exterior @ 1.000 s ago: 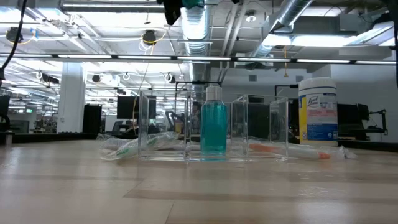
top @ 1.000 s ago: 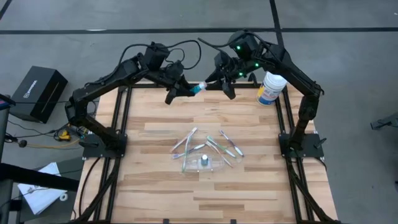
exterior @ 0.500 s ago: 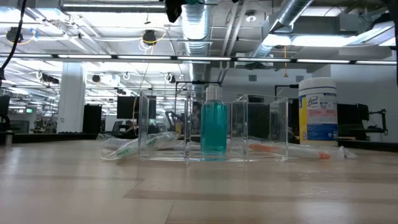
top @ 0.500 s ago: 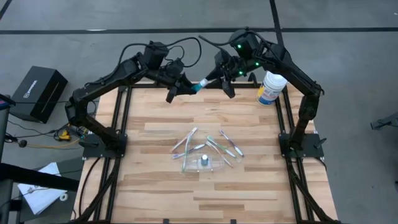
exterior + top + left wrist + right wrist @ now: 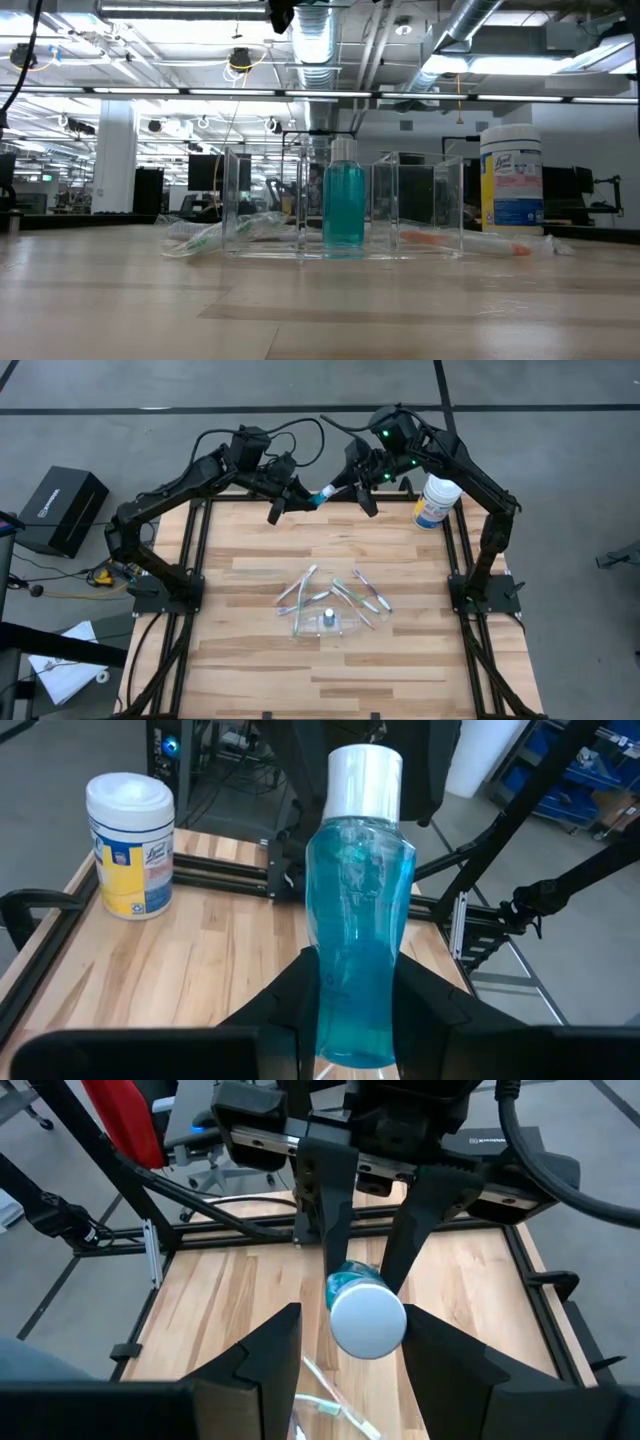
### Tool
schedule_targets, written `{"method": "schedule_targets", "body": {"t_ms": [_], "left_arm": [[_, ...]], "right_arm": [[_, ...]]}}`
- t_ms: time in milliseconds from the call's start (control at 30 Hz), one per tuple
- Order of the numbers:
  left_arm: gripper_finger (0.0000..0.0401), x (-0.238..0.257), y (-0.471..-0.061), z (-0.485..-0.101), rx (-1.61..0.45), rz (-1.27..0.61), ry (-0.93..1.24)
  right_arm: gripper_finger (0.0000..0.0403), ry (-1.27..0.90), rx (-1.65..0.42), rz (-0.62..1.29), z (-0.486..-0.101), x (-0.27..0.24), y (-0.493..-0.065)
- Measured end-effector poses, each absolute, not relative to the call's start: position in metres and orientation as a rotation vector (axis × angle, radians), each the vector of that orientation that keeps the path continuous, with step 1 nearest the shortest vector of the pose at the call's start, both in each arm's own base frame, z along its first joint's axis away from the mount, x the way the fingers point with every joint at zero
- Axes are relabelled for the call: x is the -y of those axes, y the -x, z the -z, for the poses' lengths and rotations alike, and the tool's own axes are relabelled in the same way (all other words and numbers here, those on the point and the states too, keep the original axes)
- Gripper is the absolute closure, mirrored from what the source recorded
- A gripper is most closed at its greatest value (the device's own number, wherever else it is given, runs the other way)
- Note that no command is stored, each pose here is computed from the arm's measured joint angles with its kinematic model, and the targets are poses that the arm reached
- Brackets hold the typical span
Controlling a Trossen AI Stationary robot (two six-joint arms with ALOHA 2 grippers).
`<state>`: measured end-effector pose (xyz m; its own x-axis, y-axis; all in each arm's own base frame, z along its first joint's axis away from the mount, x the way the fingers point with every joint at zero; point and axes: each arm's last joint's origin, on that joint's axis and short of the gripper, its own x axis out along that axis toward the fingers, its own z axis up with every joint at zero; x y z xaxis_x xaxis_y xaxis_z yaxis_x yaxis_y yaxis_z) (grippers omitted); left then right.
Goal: Pick & Place toothbrushing station
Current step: Put the blue mouthwash into the transparent organizer
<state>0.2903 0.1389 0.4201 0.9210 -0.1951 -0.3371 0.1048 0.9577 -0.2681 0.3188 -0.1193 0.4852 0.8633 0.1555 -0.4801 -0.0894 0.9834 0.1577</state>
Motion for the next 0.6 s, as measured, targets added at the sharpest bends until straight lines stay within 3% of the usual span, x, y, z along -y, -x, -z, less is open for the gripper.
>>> {"method": "schedule_targets", "body": {"t_ms": [600], "left_arm": [[0.0319,-0.1395,-0.2948,-0.4174,-0.367,0.16,0.244]], "right_arm": [[0.0242,-0.158,-0.494,-0.127,-0.4872,0.1194,-0.3195]]}}
